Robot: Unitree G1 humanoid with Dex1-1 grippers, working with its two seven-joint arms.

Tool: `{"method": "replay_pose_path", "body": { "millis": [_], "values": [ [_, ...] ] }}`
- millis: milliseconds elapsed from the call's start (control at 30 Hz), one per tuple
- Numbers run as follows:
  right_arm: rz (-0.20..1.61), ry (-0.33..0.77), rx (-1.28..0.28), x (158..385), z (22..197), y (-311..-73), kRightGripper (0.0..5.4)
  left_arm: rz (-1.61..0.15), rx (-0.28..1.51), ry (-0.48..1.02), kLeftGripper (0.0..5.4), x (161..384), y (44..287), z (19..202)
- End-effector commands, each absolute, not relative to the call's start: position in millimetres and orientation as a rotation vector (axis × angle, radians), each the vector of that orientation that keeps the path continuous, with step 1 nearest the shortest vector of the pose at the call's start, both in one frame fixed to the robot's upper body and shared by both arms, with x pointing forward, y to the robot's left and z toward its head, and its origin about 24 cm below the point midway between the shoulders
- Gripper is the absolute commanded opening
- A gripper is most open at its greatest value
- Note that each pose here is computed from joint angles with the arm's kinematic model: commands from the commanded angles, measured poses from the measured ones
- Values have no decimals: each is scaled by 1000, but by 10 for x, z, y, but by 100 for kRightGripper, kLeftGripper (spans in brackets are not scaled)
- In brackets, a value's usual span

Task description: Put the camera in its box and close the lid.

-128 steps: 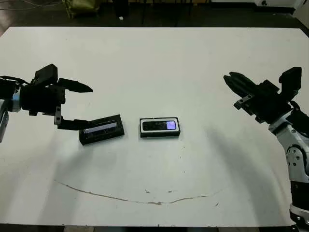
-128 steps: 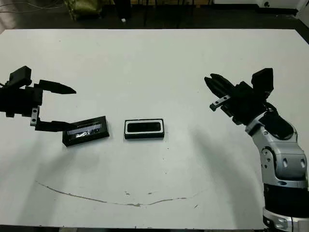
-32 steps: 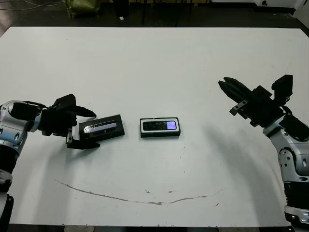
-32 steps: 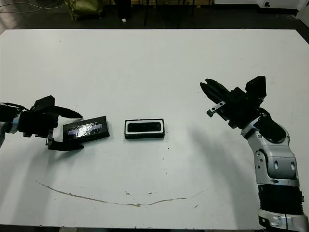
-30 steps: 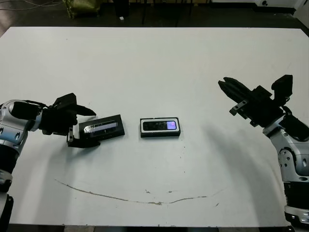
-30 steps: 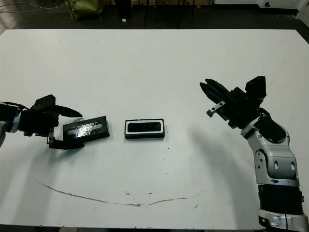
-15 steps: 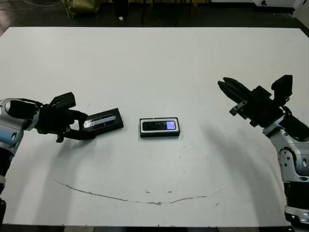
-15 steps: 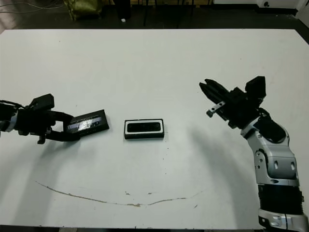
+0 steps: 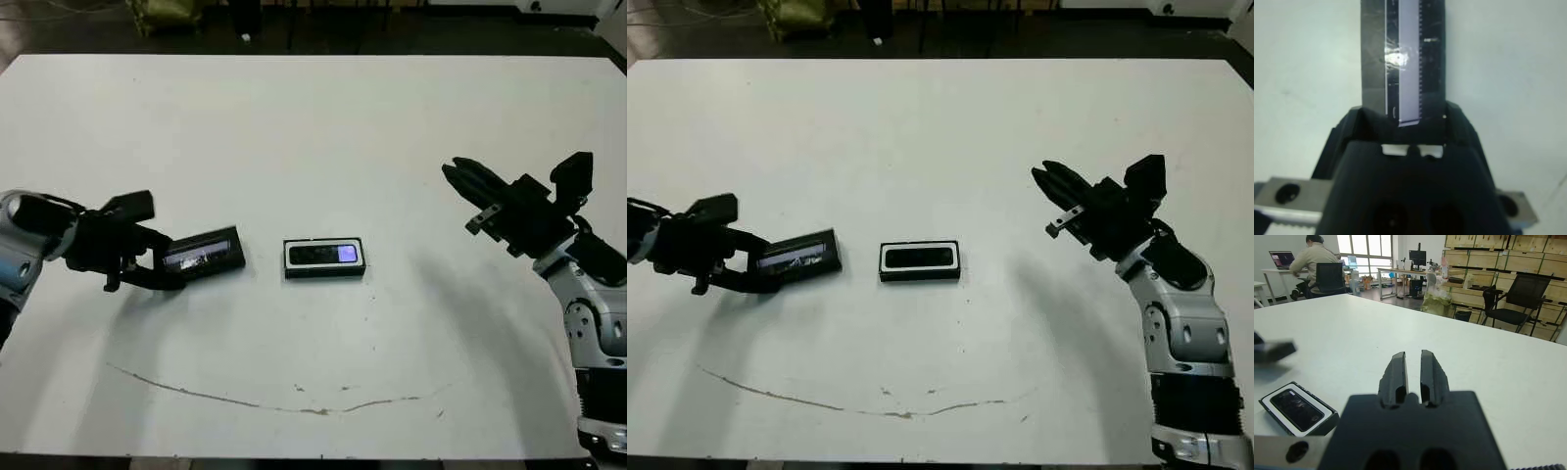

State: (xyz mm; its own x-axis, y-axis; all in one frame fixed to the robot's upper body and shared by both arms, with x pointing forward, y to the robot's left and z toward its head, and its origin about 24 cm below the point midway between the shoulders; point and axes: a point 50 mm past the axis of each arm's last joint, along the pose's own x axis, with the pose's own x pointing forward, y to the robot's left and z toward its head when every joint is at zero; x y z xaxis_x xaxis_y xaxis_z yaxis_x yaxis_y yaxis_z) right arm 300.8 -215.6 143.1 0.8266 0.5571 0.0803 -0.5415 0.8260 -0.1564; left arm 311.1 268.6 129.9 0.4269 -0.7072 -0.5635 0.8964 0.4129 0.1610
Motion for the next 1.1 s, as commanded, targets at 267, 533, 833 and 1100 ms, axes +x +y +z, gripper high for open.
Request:
{"method": "replay_pose_path", "body": {
  "millis": [267,533,833,1100],
  "values": [
    [578,-98,-127,2988,1356,-2187,0,-1083,358,180,221,3158,2290,1605],
    [579,-106,-126,2993,1342,-2172,0,-1177,369,223,221,3216,2038,1500],
    [584,-108,-125,2996,1337,-2174,0,-1223,456,317,221,3281,1864,1313],
    [587,-121,-130,2994,1322,-2171,0,-1252,407,382,221,3305,1763,1119]
  ]
}}
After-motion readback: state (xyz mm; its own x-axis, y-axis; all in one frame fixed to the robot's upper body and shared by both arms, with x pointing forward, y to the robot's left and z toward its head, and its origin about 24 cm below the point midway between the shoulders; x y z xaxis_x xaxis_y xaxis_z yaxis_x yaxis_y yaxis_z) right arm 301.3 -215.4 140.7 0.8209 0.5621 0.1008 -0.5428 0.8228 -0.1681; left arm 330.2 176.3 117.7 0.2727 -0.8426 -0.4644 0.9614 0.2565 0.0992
